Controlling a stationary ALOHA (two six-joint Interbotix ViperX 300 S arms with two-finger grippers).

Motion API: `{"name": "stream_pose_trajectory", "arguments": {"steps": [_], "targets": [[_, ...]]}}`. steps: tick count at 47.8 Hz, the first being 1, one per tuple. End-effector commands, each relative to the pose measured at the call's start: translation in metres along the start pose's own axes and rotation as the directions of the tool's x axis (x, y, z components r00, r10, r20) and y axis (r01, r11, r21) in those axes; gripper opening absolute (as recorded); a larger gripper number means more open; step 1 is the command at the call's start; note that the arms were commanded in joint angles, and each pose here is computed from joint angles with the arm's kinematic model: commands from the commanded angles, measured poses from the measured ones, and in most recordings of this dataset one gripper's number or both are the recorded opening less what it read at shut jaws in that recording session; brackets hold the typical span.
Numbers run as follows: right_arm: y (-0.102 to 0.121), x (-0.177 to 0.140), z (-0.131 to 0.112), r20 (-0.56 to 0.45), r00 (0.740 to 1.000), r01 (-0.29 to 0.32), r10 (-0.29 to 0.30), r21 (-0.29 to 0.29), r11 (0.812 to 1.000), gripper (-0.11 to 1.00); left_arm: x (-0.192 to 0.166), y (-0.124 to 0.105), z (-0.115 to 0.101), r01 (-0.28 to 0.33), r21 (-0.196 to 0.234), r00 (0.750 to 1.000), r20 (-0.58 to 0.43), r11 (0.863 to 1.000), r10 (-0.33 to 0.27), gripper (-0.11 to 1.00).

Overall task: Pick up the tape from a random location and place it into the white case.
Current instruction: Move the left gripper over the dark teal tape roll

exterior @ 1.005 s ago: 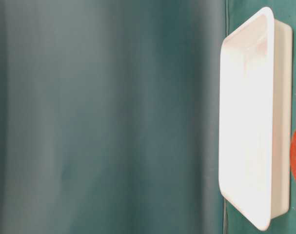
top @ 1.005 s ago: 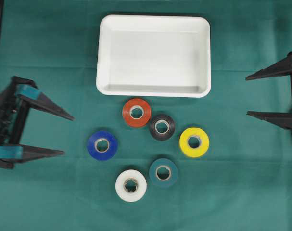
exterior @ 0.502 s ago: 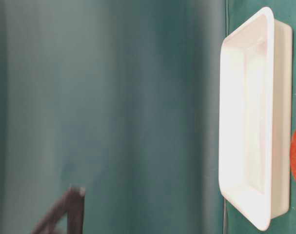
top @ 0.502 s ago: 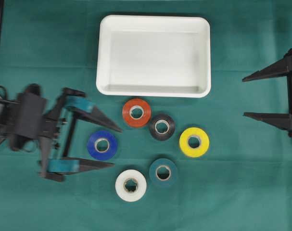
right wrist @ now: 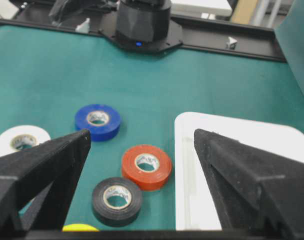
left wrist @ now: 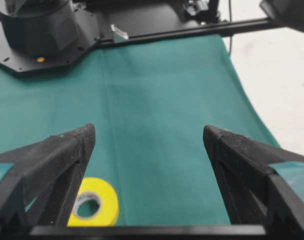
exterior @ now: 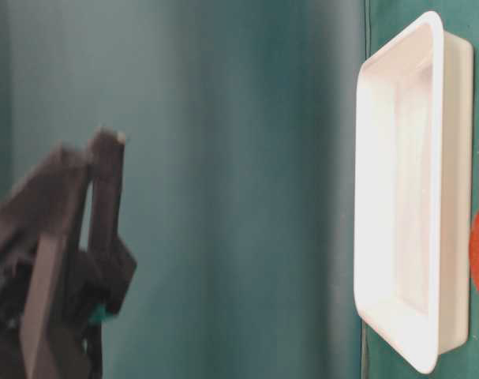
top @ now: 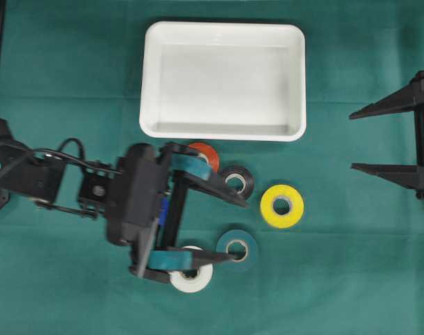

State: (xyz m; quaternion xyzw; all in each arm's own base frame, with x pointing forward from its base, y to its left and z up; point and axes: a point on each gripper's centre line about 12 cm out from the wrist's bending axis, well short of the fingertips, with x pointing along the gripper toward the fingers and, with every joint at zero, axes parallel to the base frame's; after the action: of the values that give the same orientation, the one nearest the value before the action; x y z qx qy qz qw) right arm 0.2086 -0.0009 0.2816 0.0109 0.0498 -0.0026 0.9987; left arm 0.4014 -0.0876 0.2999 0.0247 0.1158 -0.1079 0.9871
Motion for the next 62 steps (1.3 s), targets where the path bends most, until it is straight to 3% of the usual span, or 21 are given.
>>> {"name": "stream_pose_trajectory", "arguments": {"steps": [1,17,30,39,45,62], "targets": [[0.000,0.002,0.011,0.028,1.000,-0.001,0.001,-0.006,1.000,0.92,0.005,0.004,0.018,-0.008,0.000,1.000,0.021,1.000,0.008,0.99],[0.000,0.002,0.010,0.023,1.000,-0.001,0.001,-0.011,1.000,0.92,0.022,0.014,0.010,-0.035,-0.055,0.983,-0.179,0.998,0.025,0.99],[0.000,0.002,0.009,0.014,1.000,-0.001,0.001,-0.012,1.000,0.92,0.043,0.012,0.003,-0.047,-0.073,0.886,-0.464,0.996,0.007,0.99],[0.000,0.002,0.008,0.005,1.000,-0.001,0.001,-0.012,1.000,0.92,0.053,0.009,0.001,-0.056,-0.076,0.808,-0.589,0.996,0.001,0.99],[0.000,0.003,0.007,-0.002,1.000,-0.001,0.001,-0.012,1.000,0.92,0.059,0.009,-0.003,-0.063,-0.079,0.775,-0.632,0.995,-0.001,0.99],[0.000,0.004,0.005,-0.009,1.000,-0.001,0.000,-0.011,1.000,0.92,0.062,0.009,-0.007,-0.069,-0.084,0.762,-0.648,0.994,-0.002,0.99]]}}
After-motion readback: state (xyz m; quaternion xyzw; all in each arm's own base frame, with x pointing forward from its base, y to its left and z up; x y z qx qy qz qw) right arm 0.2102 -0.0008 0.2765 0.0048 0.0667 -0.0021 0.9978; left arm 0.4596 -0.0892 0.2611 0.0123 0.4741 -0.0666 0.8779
